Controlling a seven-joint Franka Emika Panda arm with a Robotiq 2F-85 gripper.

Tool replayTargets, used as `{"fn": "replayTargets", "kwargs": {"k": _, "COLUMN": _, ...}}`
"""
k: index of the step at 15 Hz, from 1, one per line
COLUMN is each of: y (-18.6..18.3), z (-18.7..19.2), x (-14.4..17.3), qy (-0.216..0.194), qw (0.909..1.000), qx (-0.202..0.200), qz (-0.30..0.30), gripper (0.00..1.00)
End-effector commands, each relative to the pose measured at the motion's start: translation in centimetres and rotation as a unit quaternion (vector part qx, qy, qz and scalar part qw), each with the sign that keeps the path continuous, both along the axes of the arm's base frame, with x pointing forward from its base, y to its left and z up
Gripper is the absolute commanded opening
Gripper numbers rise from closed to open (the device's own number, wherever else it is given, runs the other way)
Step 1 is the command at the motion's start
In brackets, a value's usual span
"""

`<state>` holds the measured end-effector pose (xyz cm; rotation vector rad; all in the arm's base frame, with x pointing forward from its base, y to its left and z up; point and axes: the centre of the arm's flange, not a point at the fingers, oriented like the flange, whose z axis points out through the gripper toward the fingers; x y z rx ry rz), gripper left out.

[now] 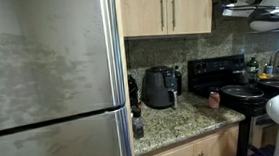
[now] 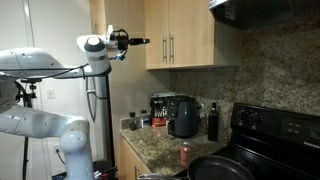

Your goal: Open the top right cabinet door

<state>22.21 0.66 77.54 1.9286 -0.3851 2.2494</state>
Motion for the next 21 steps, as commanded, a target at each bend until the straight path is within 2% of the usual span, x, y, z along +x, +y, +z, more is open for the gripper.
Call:
{"fn": "replayTargets", "kwargs": {"k": 1, "y": -0.5, "z": 3.1, "x": 2.7, "qy": -0.057, "qw": 0.9947, "qx": -0.031, "qz": 0.081, "gripper": 0.84}}
{"fn": "replayTargets", "kwargs": {"k": 2, "y": 0.1, "z": 1.3, "x": -0.2, "qy": -0.035, "qw": 0.9982, "qx": -0.013, "qz": 0.047, "gripper": 0.64}}
{"fn": "replayTargets", "kwargs": {"k": 5, "y": -0.2, "z": 2.4, "x": 1.1, "qy": -0.048, "qw": 0.9960, "qx": -0.018, "qz": 0.073, "gripper": 0.84}}
{"fn": "replayTargets", "kwargs": {"k": 6, "y": -1.4, "z": 2.5, "x": 2.5, "qy": -0.017, "qw": 0.9970, "qx": -0.003, "qz": 0.075, "gripper": 0.96}}
{"fn": "replayTargets", "kwargs": {"k": 8, "y": -3.0, "z": 2.9, "x": 7.1, "qy": 0.038, "qw": 0.9978, "qx": 0.010, "qz": 0.053, "gripper": 1.00}}
{"fn": "replayTargets", "kwargs": {"k": 11, "y": -4.0, "z": 4.1, "x": 13.6, "qy": 0.107, "qw": 0.9934, "qx": 0.017, "qz": 0.037, "gripper": 1.00}}
{"fn": "replayTargets", "kwargs": {"k": 14, "y": -2.5, "z": 5.1, "x": 18.3, "qy": 0.153, "qw": 0.9854, "qx": -0.011, "qz": 0.075, "gripper": 1.00}}
{"fn": "replayTargets", "kwargs": {"k": 16, "y": -0.7, "z": 5.4, "x": 17.2, "qy": 0.131, "qw": 0.9842, "qx": -0.038, "qz": 0.114, "gripper": 1.00}}
{"fn": "replayTargets", "kwargs": {"k": 17, "y": -1.2, "z": 3.3, "x": 17.3, "qy": 0.137, "qw": 0.9858, "qx": -0.012, "qz": 0.096, "gripper": 1.00}}
{"fn": "replayTargets", "kwargs": {"k": 20, "y": 0.0, "z": 4.6, "x": 17.1, "qy": 0.128, "qw": 0.9849, "qx": -0.029, "qz": 0.112, "gripper": 1.00}}
{"fn": "replayTargets", "kwargs": {"k": 21, "y": 0.0, "z": 4.5, "x": 18.5, "qy": 0.160, "qw": 0.9797, "qx": -0.030, "qz": 0.117, "gripper": 1.00}}
